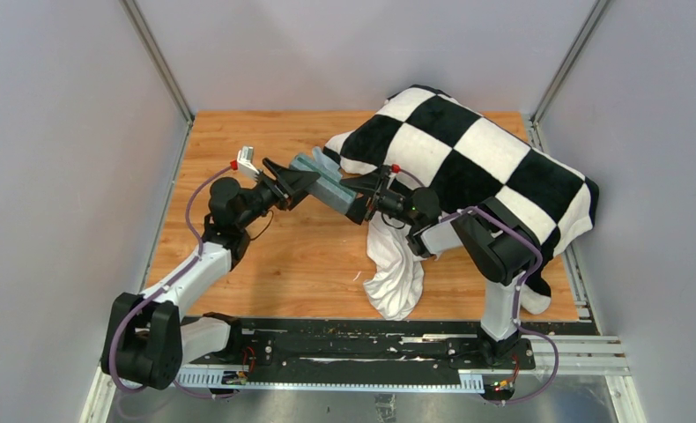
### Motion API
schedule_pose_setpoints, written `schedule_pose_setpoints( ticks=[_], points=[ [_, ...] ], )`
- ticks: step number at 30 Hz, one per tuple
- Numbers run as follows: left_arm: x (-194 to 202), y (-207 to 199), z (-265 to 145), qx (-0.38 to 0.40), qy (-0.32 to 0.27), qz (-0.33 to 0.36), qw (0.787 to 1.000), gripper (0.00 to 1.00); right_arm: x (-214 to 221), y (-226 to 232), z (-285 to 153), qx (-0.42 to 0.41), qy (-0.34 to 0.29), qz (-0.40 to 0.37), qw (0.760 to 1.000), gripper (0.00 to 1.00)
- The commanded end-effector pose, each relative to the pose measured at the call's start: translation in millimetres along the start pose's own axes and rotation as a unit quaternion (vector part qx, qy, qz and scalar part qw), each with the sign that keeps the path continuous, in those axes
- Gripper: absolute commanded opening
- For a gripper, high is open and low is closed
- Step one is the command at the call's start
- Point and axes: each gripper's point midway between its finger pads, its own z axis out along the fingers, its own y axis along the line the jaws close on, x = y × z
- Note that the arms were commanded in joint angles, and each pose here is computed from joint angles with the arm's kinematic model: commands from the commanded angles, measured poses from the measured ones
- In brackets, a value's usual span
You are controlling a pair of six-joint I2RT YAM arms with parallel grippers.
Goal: Organize the sunglasses
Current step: Open the sunglasses case.
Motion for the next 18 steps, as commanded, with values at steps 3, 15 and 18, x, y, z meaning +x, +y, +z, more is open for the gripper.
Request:
schedule_pose_setpoints(
  ticks=[3, 15, 18],
  points=[
    [15, -33, -15, 0.128, 0.044, 0.147, 0.980, 0.00, 13, 36, 3, -0.033, 0.014, 0.097, 0.995, 0.00],
    [36, -53, -30, 0.272, 0.100, 0.208, 0.934, 0.00, 10, 52, 6, -0.050, 0.011, 0.128, 0.990, 0.00],
    [38, -56, -33, 0.281, 0.102, 0.233, 0.925, 0.00, 7, 48, 5, -0.048, 0.004, 0.147, 0.988, 0.00]
  ],
)
